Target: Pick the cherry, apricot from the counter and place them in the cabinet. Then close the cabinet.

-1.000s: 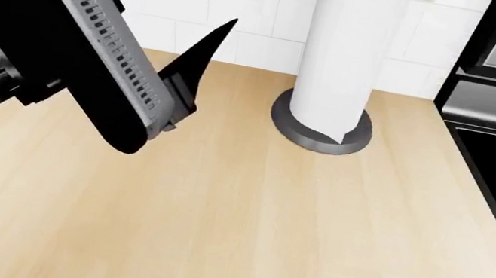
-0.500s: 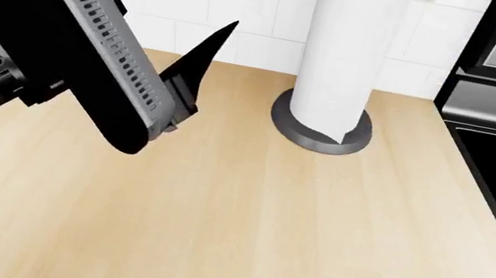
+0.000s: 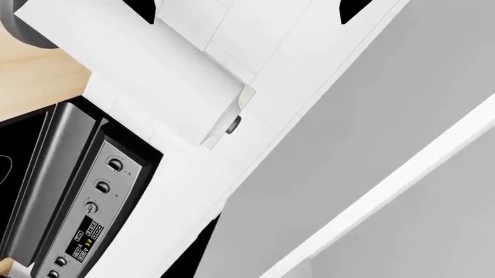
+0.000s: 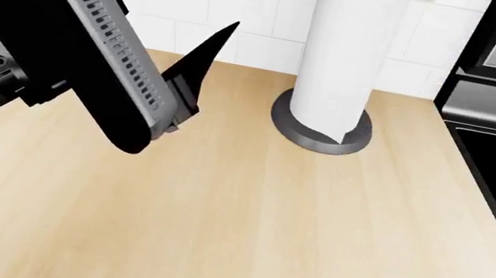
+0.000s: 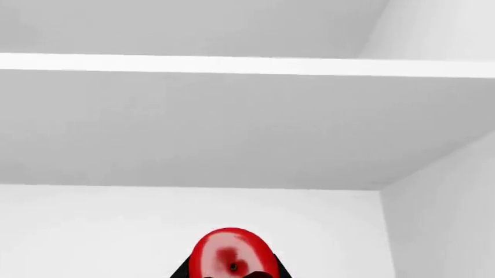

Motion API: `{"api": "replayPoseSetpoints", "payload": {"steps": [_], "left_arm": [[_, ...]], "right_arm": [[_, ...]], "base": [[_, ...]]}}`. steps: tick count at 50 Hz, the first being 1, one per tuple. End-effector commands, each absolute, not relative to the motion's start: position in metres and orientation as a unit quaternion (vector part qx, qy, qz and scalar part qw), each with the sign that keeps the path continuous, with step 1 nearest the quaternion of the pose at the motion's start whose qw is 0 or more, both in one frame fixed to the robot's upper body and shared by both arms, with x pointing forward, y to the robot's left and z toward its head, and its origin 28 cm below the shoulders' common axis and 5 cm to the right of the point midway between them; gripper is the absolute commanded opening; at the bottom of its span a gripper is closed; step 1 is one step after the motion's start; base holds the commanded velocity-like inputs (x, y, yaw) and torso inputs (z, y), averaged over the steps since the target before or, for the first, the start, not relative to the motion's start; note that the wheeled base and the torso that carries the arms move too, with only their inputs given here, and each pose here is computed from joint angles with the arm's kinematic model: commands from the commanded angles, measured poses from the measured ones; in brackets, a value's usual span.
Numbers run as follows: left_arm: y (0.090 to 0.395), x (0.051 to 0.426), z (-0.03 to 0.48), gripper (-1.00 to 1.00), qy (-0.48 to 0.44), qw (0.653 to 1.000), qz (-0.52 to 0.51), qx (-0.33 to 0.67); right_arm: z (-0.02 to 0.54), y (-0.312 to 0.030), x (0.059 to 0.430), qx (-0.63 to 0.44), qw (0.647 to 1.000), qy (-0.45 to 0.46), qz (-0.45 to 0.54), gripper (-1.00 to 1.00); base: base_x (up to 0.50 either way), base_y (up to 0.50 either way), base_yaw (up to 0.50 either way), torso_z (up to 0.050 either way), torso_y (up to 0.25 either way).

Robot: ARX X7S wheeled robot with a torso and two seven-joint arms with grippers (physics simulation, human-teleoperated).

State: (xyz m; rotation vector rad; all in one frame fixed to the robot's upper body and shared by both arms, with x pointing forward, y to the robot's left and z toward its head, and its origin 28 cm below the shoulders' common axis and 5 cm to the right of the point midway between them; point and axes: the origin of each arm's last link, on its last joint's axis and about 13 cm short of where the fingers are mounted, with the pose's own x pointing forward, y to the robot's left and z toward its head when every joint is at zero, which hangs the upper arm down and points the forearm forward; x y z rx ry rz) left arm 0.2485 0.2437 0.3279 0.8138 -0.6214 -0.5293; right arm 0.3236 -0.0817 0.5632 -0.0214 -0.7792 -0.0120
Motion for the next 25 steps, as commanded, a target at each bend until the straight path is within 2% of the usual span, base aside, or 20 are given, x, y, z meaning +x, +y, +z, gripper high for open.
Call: {"api": "replayPoseSetpoints", "payload": {"steps": [1, 25], "left_arm": [[0.2435, 0.2487, 0.3279, 1.00, -0.293, 0.839, -0.249, 0.385], [0.2446, 0.2496, 0.3258, 1.00, -0.292, 0.841, -0.247, 0.383]], "right_arm": [[0.5730, -0.0791, 0.3267, -0.032, 0.934, -0.357, 0.001, -1.00], [0.5702, -0.0773, 0.3213, -0.066, 0.959, -0.274, 0.012, -1.00]], "base": [[0.00, 0.00, 0.00, 0.000, 0.000], [0.00, 0.00, 0.00, 0.000, 0.000]]}}
